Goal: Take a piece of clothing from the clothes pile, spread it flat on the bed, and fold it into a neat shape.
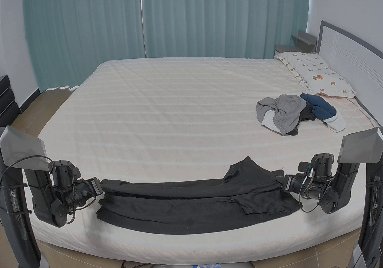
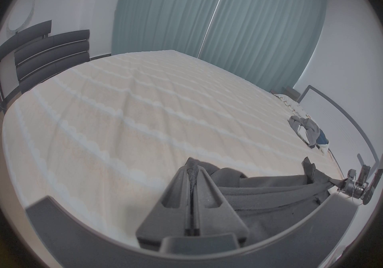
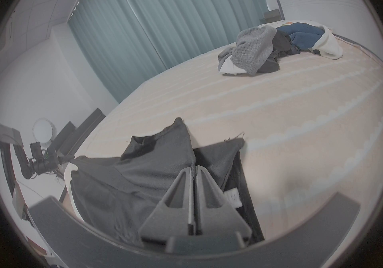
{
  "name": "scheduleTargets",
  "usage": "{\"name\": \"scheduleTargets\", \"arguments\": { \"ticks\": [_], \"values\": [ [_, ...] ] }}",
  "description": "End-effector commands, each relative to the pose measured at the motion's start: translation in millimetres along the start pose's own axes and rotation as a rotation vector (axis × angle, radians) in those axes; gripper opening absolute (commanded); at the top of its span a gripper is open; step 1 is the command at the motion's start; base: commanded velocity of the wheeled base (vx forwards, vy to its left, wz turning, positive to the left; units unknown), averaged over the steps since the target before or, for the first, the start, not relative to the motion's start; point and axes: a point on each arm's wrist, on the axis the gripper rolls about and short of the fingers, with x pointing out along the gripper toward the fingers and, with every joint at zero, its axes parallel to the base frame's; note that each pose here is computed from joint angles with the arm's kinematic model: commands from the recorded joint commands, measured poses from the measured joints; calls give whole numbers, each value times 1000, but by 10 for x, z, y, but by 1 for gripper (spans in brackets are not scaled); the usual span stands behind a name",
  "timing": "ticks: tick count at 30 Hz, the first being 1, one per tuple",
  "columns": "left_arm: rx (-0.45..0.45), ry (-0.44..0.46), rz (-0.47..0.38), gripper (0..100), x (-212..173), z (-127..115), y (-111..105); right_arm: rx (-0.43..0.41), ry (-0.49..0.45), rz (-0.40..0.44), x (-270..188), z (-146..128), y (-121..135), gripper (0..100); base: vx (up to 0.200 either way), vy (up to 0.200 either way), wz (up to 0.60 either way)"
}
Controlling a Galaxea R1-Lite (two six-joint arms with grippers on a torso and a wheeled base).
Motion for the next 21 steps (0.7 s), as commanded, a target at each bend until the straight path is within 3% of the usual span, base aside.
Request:
{"name": "scheduleTargets", "arguments": {
  "ticks": [1, 15, 16, 21],
  "values": [
    [2, 90, 30, 0, -42, -266, 94, -11, 60, -15, -85, -209, -39, 0, 0, 0, 0],
    [15, 112, 14, 0, -209, -379, 47, 1, 31, -22, -158, -277, -91, 0, 0, 0, 0],
    [12, 112, 15, 100, -209, -379, 47, 2, 35, -23, -164, -288, -92, 100, 0, 0, 0],
    [11, 116, 17, 100, -245, -380, 49, 20, 11, -29, -207, -225, -111, 100, 0, 0, 0]
  ]
}}
